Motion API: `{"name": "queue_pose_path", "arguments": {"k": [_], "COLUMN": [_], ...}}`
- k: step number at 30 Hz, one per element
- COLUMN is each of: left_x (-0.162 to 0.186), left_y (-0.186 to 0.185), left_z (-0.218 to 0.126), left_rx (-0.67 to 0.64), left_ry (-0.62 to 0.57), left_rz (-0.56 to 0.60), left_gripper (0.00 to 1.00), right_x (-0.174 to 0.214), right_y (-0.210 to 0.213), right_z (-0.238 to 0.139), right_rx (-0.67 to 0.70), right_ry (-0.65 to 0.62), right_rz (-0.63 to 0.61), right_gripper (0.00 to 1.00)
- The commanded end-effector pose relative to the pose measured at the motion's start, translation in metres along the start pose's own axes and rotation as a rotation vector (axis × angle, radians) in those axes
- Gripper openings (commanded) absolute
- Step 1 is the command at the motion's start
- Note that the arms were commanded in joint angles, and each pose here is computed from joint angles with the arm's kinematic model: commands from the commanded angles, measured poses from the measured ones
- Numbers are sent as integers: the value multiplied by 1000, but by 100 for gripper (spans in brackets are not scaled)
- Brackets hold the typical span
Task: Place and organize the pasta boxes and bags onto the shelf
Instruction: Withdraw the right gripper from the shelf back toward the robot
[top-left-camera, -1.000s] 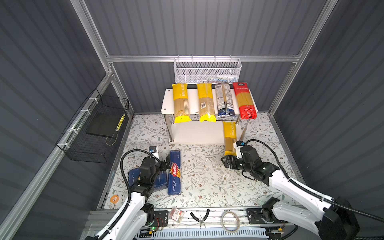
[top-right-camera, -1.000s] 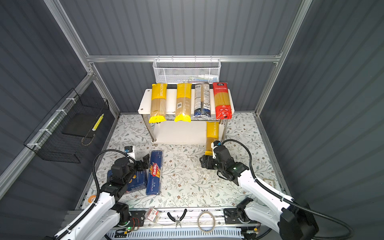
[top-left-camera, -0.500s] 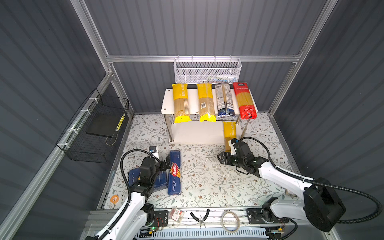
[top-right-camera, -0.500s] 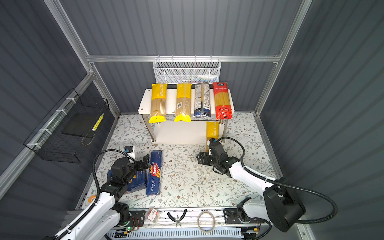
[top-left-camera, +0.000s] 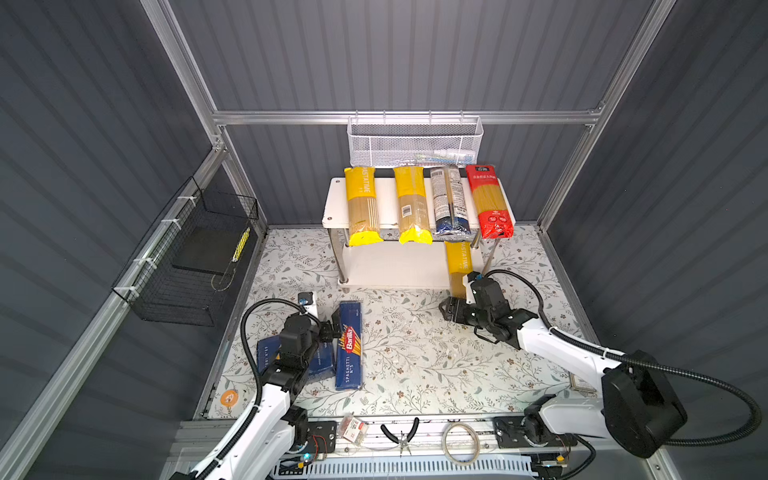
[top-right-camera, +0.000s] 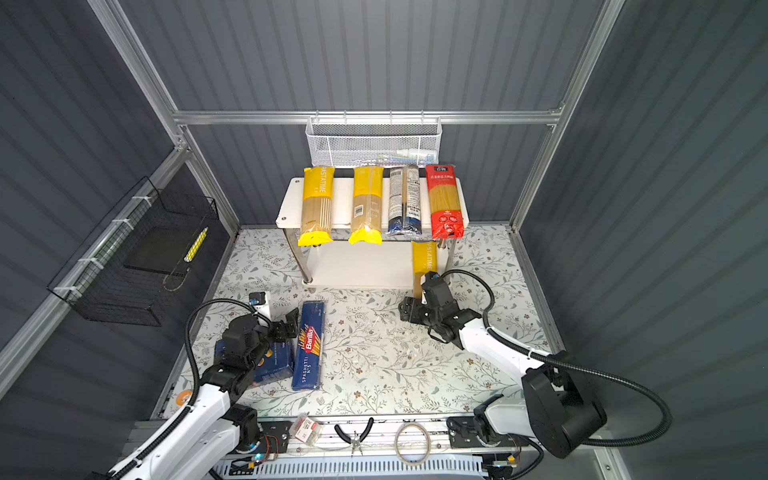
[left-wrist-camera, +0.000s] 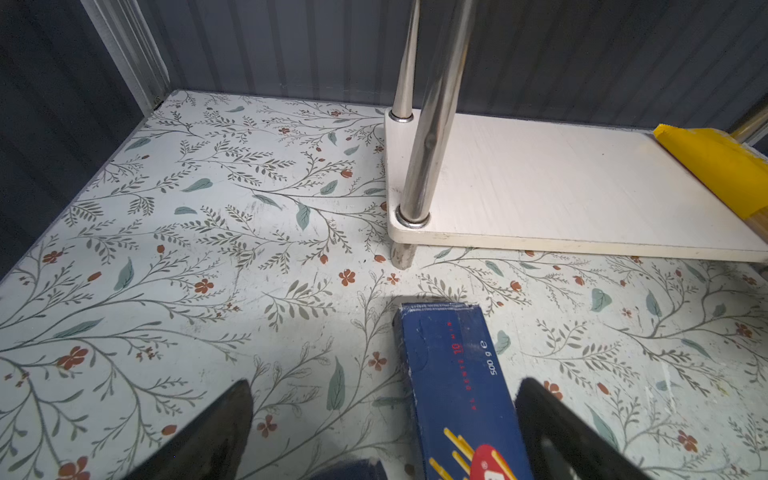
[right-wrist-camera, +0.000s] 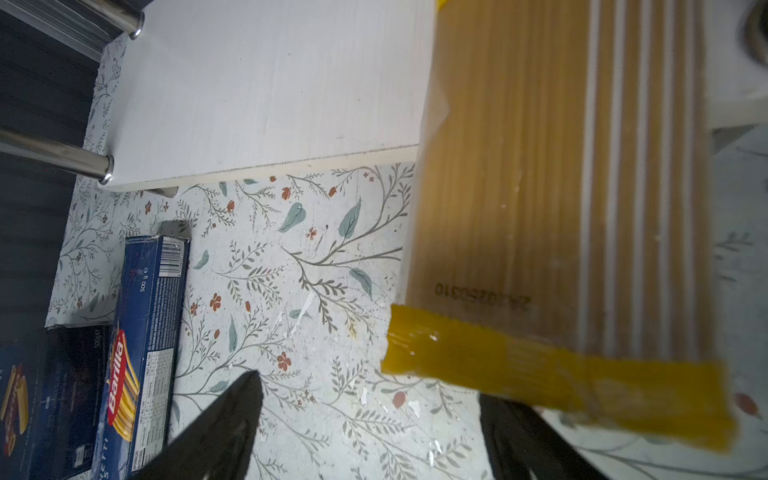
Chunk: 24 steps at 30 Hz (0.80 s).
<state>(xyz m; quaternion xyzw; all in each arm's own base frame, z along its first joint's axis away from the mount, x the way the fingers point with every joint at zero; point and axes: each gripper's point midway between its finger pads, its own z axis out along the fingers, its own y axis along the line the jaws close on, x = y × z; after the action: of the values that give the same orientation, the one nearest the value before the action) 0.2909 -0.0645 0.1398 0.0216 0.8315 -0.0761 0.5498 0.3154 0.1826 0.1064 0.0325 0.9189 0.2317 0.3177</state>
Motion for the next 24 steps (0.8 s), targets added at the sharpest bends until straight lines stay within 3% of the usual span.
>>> {"name": "queue_pose_path", "arguments": {"k": [1, 9, 15, 24], "left_x": [-15, -15, -15, -15], "left_y": [-4, -3, -2, -2], "left_z": [-2, -2, -2, -2], "left_rx": [13, 11, 7, 6], "left_ry": [-37, -37, -36, -36], "left_rz": [14, 13, 11, 10], "left_gripper": [99, 99, 99, 99], "right_x": [-24, -22, 8, 66], "right_y": [1, 11, 13, 60], "right_z": [-3, -10, -31, -68], "right_rx": [20, -19, -4, -46], "right_ry": [-56, -11, -10, -39], "right_rz": [-30, -45, -48, -151], "right_gripper": [83, 83, 85, 88]}}
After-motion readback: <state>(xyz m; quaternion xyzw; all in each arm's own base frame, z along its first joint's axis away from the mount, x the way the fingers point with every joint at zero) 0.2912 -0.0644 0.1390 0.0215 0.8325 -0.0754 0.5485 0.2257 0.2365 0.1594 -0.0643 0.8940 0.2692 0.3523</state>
